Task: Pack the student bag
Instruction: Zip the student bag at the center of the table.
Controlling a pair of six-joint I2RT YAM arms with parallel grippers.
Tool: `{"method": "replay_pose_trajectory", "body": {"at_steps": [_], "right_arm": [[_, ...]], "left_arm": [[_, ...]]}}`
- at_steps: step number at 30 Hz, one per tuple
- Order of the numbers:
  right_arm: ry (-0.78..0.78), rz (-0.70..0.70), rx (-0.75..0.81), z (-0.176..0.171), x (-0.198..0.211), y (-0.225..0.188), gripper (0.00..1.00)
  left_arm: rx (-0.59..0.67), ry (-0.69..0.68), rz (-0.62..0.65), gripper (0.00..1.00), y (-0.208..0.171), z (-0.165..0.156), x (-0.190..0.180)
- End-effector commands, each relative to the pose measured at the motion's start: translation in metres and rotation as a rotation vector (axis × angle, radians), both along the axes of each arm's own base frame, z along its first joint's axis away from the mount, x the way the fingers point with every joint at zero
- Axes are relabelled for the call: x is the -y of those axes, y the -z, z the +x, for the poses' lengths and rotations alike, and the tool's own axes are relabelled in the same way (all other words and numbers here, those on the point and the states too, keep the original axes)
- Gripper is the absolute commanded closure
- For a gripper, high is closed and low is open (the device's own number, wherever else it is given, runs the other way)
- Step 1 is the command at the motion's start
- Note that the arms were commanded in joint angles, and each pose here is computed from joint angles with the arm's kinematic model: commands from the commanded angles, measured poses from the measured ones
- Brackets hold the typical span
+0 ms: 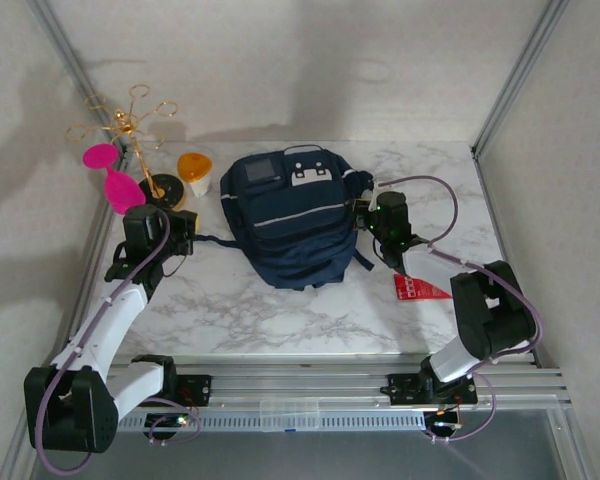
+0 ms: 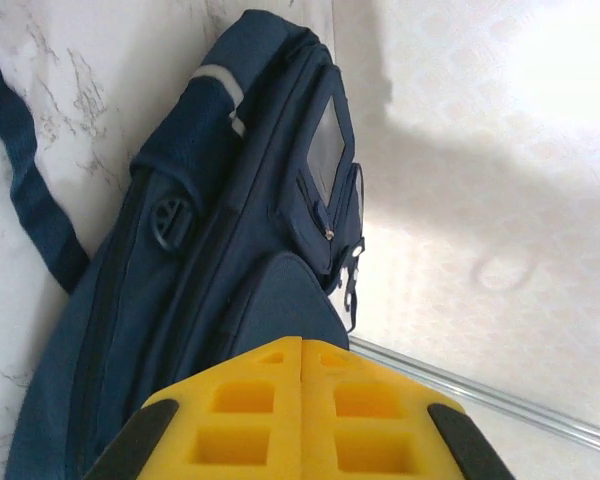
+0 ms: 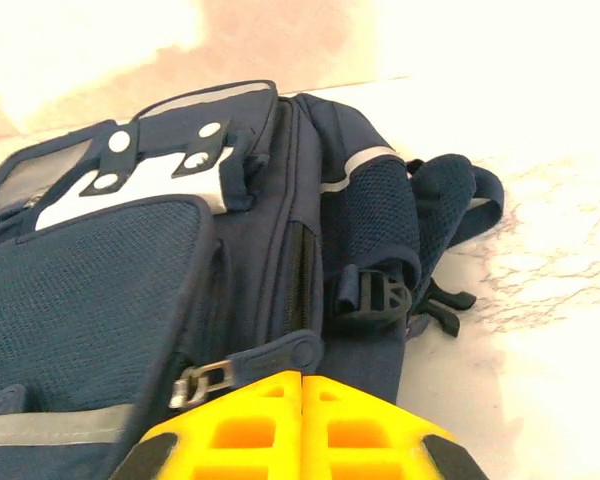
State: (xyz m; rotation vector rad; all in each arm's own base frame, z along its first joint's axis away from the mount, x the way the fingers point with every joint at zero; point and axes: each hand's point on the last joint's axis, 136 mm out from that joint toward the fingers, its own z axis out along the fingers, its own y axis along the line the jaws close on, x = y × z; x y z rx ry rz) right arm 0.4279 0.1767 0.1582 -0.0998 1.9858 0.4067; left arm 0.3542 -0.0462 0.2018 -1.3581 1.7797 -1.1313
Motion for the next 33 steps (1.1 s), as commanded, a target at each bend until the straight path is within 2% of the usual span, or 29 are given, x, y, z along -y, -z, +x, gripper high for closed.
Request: {"method": "replay_pose_trajectory", "body": {"at_steps": [1, 3, 7, 10, 11, 12, 16, 18, 23, 28, 33], "right_arm": [[-0.121, -0.051, 0.183, -0.019, -0.046, -0.06, 1.0], [-0.201, 0.019, 0.174, -0.034, -0.058, -0.062, 1.0], [-0.242, 0.037, 0.084, -0.053, -0.069, -0.04, 1.0], [-0.268, 0.111, 0.075, -0.069, -0.07, -0.042, 1.0], [-0.274, 0.12, 0.064, -0.075, -0.073, -0.042, 1.0], [-0.28, 0.125, 0.051, -0.08, -0.077, -0.041, 1.0], [-0.3, 0.171, 0.028, -0.097, -0.083, -0.036, 1.0], [-0.294, 0.176, 0.012, -0.1, -0.082, -0.031, 1.0], [-0.289, 0.168, 0.021, -0.102, -0.083, -0.031, 1.0], [-0.286, 0.157, 0.024, -0.1, -0.083, -0.03, 1.0], [-0.292, 0.155, 0.028, -0.101, -0.083, -0.029, 1.0]], "left_arm": [[0.014, 0.046, 0.073, 1.0, -0.01, 0.001, 0.006], [0.024, 0.058, 0.091, 1.0, -0.012, 0.001, 0.016], [0.036, 0.143, 0.055, 0.86, -0.013, 0.001, 0.057], [0.032, 0.186, 0.034, 0.71, -0.011, -0.008, 0.089], [0.029, 0.191, 0.013, 0.63, -0.009, -0.012, 0.1], [0.022, 0.2, -0.015, 0.59, -0.007, -0.018, 0.114], [0.023, 0.196, -0.146, 0.48, 0.001, -0.036, 0.154], [-0.001, 0.195, -0.173, 0.44, 0.008, -0.041, 0.169], [-0.064, 0.192, -0.213, 0.43, 0.026, -0.043, 0.2], [-0.116, 0.16, -0.204, 0.47, 0.042, -0.044, 0.215], [-0.136, 0.076, -0.202, 0.63, 0.061, -0.034, 0.208]]}}
